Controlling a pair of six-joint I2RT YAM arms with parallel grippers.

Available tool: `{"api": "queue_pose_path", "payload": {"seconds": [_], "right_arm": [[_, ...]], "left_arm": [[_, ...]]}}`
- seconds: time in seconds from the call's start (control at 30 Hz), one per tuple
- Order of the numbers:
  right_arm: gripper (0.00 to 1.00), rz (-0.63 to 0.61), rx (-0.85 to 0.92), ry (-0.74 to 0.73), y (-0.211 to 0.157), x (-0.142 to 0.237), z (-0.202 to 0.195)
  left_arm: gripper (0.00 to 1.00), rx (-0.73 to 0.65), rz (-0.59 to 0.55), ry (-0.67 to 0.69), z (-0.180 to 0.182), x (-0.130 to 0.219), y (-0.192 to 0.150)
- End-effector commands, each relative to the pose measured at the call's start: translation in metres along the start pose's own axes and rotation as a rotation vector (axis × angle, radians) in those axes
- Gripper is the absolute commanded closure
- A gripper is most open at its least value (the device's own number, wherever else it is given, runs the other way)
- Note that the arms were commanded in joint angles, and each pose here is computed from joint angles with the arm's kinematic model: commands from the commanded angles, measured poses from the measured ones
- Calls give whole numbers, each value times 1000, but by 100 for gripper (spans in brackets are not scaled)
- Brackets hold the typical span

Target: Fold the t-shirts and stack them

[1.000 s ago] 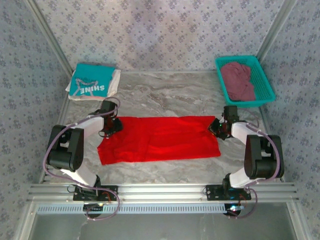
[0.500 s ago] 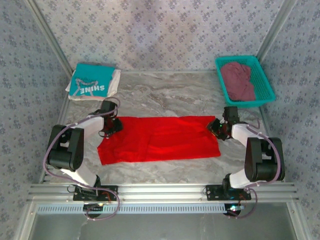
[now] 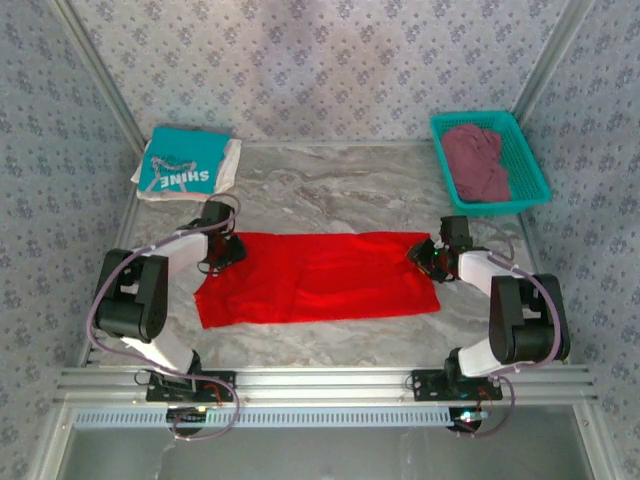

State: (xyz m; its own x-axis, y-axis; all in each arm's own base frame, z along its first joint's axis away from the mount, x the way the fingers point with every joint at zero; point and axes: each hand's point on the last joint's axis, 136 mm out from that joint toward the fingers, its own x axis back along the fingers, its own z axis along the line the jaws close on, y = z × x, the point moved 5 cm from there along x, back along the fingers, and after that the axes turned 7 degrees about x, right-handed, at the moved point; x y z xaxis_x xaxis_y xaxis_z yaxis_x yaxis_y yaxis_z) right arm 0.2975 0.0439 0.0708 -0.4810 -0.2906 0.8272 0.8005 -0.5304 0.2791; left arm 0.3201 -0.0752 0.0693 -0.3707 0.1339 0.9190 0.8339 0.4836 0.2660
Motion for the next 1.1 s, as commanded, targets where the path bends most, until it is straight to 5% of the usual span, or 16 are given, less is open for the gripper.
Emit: {"api": "queue_pose_path", "payload": {"seconds": [0.0,0.47,1.07], "right_arm": [[72,-43,-40,-12,3,-3,-3],[98,-152,-35,5,28,20,4],[89,-56,5,-90,26,14,-25]], "left_arm": [[73,-9,73,38,13,-11,-16],[74,-7,67,42,12,-12,-14],[74,-12,69,61,17,-13,-13]]}}
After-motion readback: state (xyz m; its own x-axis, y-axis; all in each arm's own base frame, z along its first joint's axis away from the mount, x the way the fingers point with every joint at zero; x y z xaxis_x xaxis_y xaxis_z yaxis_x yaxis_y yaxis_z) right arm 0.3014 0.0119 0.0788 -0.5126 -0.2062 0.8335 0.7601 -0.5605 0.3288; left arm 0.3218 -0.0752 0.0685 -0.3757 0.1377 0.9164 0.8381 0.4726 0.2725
